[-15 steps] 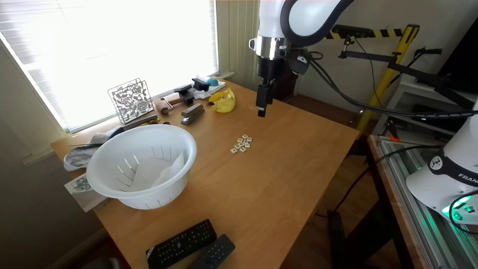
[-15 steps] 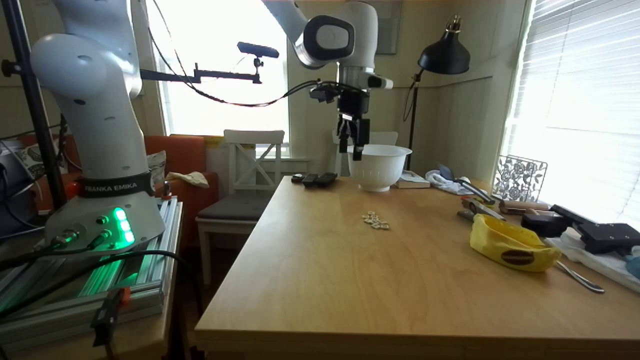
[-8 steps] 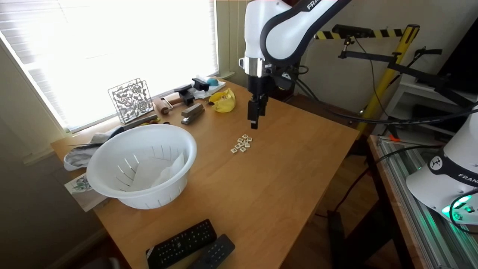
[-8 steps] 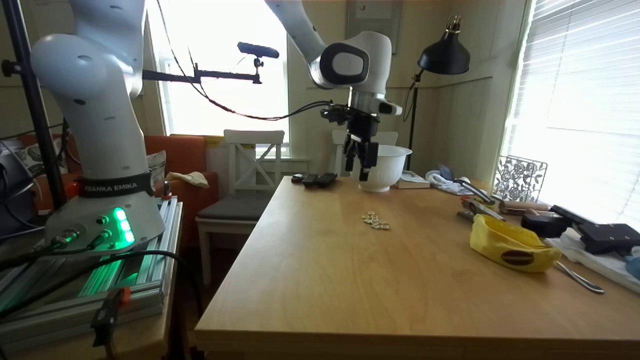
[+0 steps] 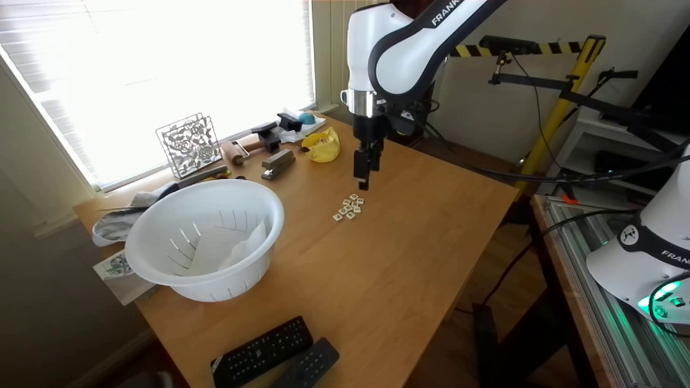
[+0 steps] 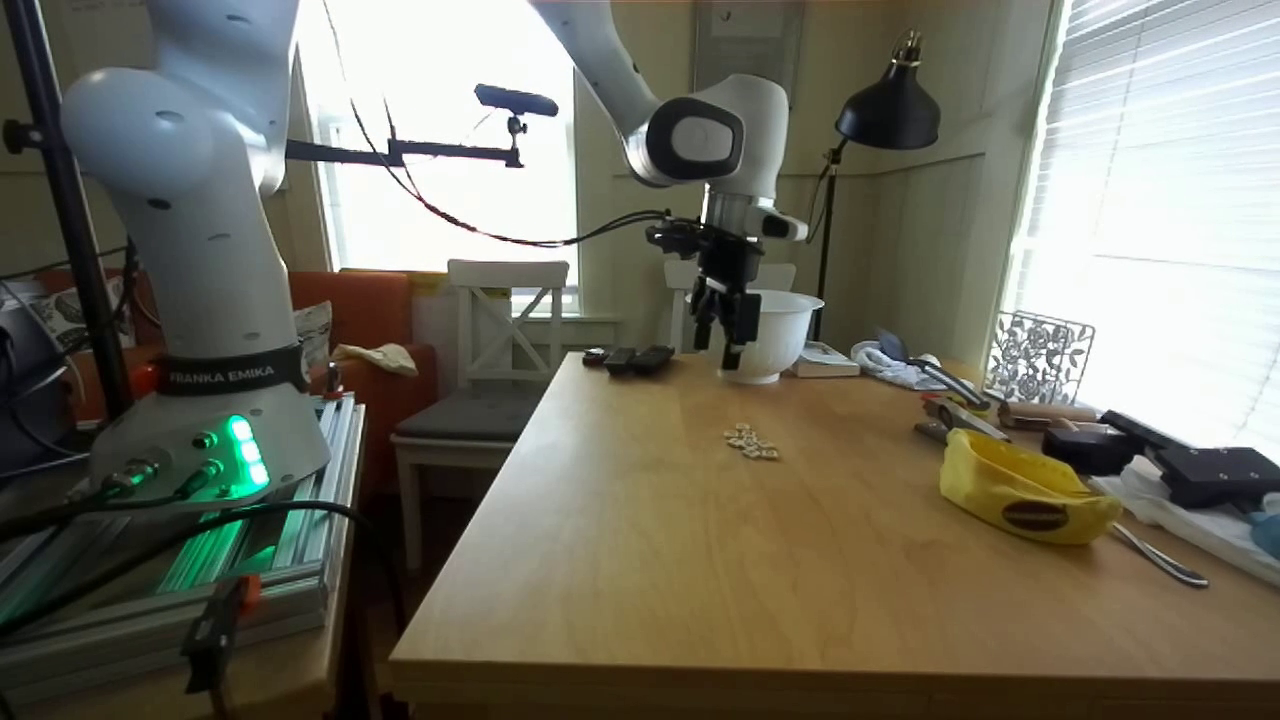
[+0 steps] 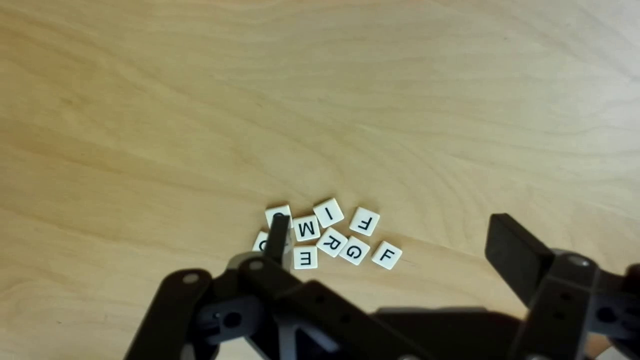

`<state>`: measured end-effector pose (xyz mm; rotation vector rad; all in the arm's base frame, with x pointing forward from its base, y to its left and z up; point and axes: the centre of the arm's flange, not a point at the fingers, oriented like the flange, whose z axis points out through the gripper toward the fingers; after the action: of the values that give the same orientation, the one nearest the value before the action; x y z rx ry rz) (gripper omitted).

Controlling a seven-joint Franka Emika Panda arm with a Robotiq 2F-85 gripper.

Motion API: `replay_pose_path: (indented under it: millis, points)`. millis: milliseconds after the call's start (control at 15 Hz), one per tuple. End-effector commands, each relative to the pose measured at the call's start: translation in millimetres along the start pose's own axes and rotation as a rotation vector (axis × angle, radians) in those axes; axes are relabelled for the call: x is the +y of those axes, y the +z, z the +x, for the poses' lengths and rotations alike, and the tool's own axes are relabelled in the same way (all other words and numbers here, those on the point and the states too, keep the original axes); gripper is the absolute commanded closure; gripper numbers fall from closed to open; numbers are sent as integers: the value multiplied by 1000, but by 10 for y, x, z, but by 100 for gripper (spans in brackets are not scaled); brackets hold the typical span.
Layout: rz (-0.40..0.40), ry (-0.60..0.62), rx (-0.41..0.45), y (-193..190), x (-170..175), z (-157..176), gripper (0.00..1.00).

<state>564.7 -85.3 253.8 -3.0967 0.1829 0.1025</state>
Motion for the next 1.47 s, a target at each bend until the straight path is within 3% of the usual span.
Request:
replay_pose_path:
  millis: [0, 400, 667, 733, 867, 1400]
  points:
    - [-20, 21, 20, 32, -115, -49, 0]
    - [-62, 49, 65, 260, -345, 101, 0]
    - [-69, 61, 76, 426, -310, 126, 2]
    - [-68, 63, 77, 456, -294, 128, 26]
    - [-69, 58, 78, 527, -254, 144, 30]
    - [-85, 47, 115, 787, -181, 271, 89]
